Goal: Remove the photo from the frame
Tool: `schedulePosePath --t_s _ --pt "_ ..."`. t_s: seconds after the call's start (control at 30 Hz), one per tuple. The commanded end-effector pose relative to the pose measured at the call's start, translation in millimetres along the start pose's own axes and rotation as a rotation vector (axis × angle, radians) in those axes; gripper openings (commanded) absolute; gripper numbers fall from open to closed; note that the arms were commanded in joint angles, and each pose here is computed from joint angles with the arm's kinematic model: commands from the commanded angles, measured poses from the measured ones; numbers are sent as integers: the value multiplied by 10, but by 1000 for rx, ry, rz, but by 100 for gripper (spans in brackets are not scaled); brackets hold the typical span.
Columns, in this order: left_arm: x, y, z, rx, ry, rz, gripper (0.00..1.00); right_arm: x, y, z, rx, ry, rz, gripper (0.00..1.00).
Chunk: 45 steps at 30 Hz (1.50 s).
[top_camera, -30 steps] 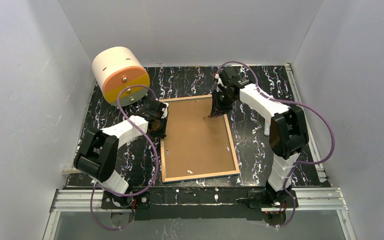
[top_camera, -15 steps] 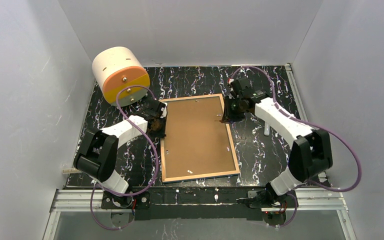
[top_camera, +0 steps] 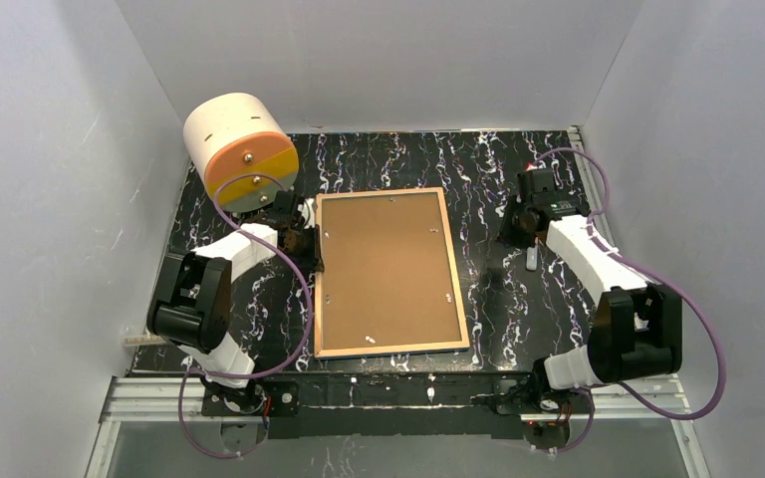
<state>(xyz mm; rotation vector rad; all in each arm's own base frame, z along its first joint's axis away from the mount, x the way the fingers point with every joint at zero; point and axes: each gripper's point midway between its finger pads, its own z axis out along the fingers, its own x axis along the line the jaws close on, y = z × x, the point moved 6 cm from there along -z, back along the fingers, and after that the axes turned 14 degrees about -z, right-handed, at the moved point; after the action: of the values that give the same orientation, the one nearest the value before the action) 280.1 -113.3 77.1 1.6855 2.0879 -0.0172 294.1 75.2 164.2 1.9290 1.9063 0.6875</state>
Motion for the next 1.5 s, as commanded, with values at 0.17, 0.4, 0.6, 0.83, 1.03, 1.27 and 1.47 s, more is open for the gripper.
schedulePosePath --t_s 0.17,0.4,0.6,0.83,1.03,1.27,1.47 --pt "137 -296 7 86 5 28 34 -5 -198 203 -70 63 24 1" --pt "195 -283 -23 67 56 37 37 0 -484 374 97 90 4 1" --pt "256 -222 -90 9 122 36 41 5 -656 491 249 118 -40 1" --pt "277 -152 -179 -59 156 36 47 -137 -673 579 307 6 -90 1" --pt "288 -102 -252 -114 174 35 50 -230 -696 642 351 -65 -125 1" --pt "275 -87 -260 -124 167 34 52 -226 -768 705 386 -60 -133 6" --pt "266 -103 -242 -111 156 34 53 -218 -809 727 404 -66 -140 18"
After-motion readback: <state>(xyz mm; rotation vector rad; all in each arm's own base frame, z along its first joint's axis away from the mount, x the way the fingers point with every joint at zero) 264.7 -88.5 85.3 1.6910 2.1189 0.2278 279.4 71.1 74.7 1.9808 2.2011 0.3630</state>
